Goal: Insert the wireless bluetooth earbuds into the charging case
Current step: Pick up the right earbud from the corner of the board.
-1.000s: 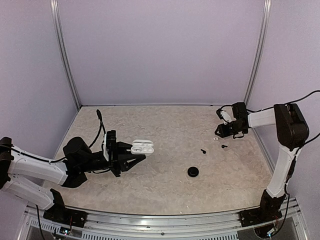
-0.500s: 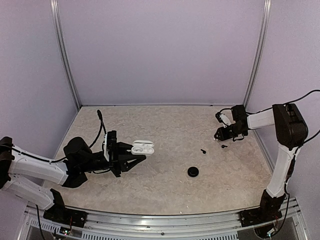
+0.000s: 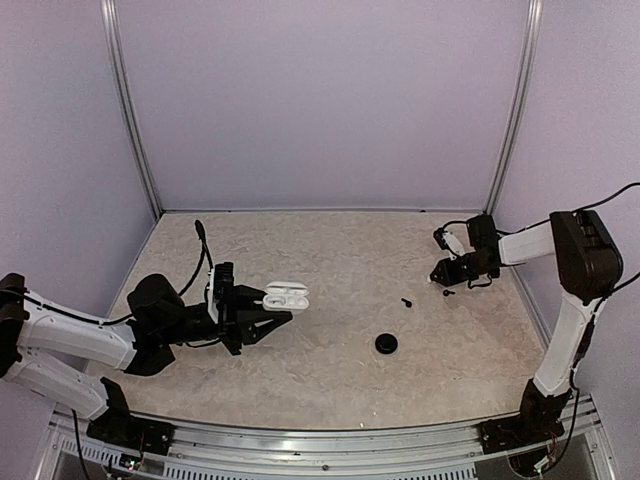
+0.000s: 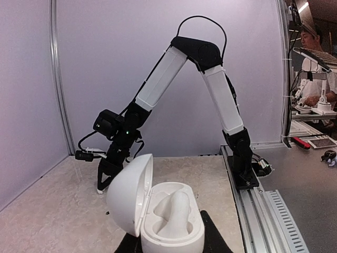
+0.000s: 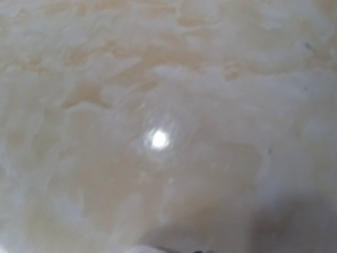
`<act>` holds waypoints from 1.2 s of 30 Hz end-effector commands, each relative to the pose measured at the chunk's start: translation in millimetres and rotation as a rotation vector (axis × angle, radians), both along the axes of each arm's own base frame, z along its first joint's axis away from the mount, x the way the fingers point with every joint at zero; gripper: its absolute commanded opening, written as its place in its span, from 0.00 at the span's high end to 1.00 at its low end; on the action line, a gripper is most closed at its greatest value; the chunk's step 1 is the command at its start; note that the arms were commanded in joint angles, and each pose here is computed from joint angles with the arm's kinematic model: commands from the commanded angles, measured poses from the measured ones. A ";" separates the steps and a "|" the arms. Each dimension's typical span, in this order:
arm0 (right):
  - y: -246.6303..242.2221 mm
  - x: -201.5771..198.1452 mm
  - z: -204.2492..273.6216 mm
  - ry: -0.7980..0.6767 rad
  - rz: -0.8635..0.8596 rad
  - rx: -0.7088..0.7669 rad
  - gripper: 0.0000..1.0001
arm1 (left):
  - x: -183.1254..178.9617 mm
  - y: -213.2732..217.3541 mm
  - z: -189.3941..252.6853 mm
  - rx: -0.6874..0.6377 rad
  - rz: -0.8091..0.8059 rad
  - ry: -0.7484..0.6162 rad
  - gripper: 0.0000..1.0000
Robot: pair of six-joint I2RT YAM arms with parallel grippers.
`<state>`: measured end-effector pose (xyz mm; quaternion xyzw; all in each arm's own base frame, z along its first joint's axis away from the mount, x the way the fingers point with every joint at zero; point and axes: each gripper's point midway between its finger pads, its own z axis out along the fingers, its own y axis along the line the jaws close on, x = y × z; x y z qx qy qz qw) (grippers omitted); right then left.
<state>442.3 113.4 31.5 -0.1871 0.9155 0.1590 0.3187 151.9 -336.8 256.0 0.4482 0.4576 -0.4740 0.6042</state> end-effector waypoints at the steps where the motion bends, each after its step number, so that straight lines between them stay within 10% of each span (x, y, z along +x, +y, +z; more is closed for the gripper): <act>1: -0.4 -27.5 -11.7 0.088 0.009 0.014 0.80 | -3.5 -1.1 15.6 -0.041 -0.015 -0.032 0.98; 18: 41.5 -35.6 28.8 0.007 0.114 0.058 0.96 | -3.8 -0.8 15.8 -0.042 -0.010 -0.030 0.98; 26: 146.0 -64.2 91.3 -0.056 0.240 0.202 0.95 | 2.3 5.1 19.8 -0.073 0.015 0.009 0.99; 36: 263.4 -144.5 38.8 0.124 0.402 0.212 0.94 | 7.0 15.9 21.0 -0.088 0.056 0.031 0.99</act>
